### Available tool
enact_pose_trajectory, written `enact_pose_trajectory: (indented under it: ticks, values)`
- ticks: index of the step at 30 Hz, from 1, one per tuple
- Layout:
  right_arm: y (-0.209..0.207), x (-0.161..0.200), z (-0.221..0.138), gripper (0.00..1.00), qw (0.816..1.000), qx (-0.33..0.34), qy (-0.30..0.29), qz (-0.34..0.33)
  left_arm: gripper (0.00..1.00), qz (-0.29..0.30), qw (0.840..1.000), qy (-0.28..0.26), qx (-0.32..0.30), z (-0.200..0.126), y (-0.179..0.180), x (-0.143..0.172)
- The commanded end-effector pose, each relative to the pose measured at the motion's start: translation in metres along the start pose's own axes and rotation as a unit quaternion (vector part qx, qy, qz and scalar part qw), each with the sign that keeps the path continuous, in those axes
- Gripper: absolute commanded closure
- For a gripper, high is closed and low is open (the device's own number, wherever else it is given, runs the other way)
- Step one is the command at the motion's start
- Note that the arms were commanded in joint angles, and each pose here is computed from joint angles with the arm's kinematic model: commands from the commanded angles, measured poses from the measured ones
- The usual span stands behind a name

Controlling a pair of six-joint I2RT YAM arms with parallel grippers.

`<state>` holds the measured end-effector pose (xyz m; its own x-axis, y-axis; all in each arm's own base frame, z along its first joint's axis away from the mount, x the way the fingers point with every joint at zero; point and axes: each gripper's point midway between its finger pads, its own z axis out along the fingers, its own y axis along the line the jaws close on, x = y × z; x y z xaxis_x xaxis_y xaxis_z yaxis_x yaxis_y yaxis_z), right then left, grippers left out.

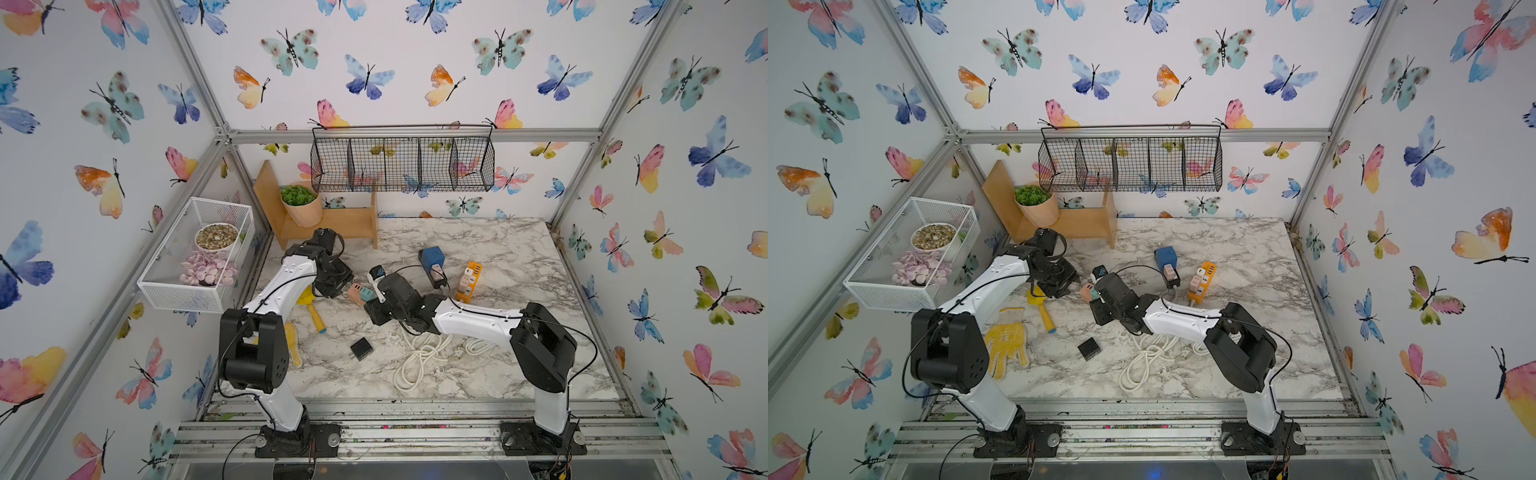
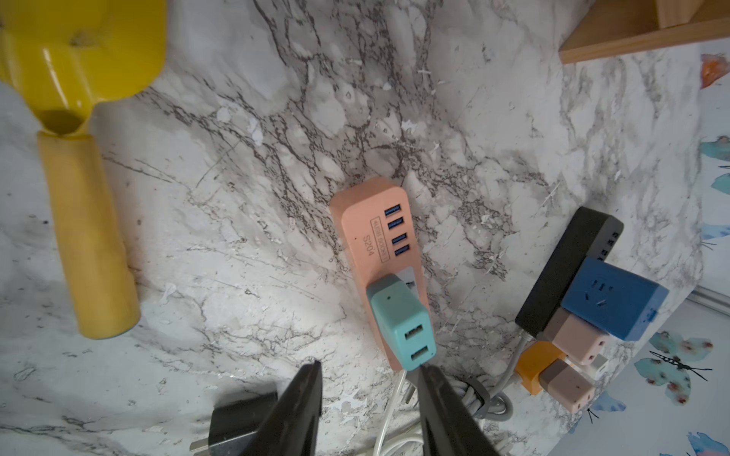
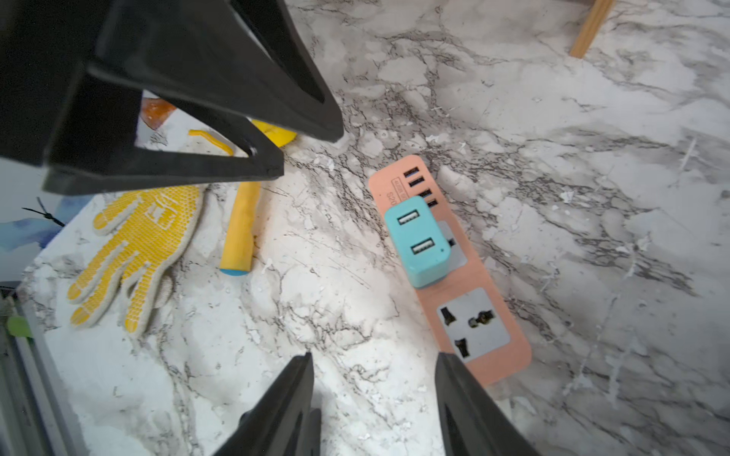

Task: Pull the plug off the socket
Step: Remove the plug from the socket.

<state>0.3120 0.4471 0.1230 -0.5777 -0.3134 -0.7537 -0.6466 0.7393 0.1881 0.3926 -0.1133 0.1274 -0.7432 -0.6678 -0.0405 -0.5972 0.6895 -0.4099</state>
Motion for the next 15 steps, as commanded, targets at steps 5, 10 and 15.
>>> enact_pose_trajectory:
  ticks: [5,10,15]
  values:
    - [-0.015,-0.027,0.002,0.43,0.997,-0.005,-0.059,-0.056,0.6,-0.033,0.998,0.037,-0.037,0.033,0.0,-0.007]
    - [-0.013,-0.029,0.014,0.43,0.994,-0.016,-0.067,-0.079,0.61,-0.045,0.996,0.044,-0.055,0.047,-0.001,-0.011]
    - [-0.007,-0.032,0.03,0.43,0.992,-0.03,-0.075,-0.102,0.63,-0.049,0.995,0.05,-0.073,0.063,0.0,-0.014]
